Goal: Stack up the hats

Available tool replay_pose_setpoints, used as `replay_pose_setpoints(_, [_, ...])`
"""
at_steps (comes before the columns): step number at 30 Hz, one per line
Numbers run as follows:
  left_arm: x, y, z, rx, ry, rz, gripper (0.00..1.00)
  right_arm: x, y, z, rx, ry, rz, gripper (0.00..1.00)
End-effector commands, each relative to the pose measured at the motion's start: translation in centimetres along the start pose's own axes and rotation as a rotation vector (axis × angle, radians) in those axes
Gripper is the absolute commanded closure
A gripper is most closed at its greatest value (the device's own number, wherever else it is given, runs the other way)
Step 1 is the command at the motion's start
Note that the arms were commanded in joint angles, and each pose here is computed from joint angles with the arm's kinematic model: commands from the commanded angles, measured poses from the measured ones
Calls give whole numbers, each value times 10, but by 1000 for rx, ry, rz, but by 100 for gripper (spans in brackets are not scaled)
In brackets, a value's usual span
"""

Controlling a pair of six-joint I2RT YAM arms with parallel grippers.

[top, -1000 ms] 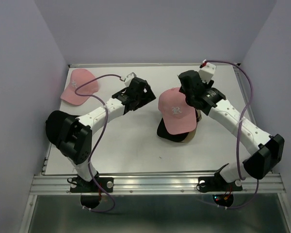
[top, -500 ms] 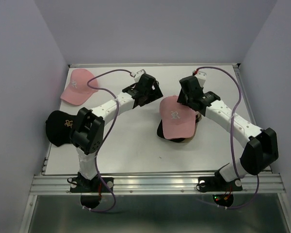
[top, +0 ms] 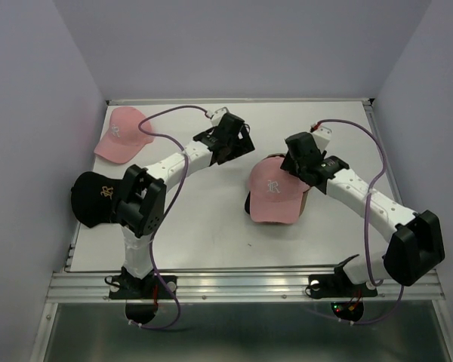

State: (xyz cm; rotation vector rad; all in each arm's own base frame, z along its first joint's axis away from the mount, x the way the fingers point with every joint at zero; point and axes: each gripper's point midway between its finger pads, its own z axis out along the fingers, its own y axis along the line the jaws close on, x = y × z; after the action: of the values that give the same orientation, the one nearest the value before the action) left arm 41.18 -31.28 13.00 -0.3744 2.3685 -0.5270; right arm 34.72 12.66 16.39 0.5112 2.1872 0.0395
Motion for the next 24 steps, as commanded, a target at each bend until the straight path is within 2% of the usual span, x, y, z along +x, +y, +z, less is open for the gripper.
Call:
replay_pose_setpoints(1, [-38, -20, -28, 18, -103, 23, 6, -30, 1, -18, -15, -68, 19, 35])
replay_pose_setpoints(6, [-67, -17, -68, 10, -210, 16, 2, -62, 21, -47, -133, -114, 5, 28])
replay_pose_setpoints(11, [-82, 2, -98, -12, -269, -3, 1, -65, 31, -62, -237, -113, -47, 24])
replay_pose_setpoints(17, [-101, 76, -125, -130, -347, -107, 1, -50, 43, -69, -369, -90, -100, 21])
replay_pose_setpoints(21, [-107, 135, -143, -198, -387, -201, 1, -26, 60, -63, -485, -37, -194, 22])
replay_pose_setpoints(24, [-106, 161, -159, -229, -411, -257, 1, -8, 65, -55, -509, 23, -232, 25])
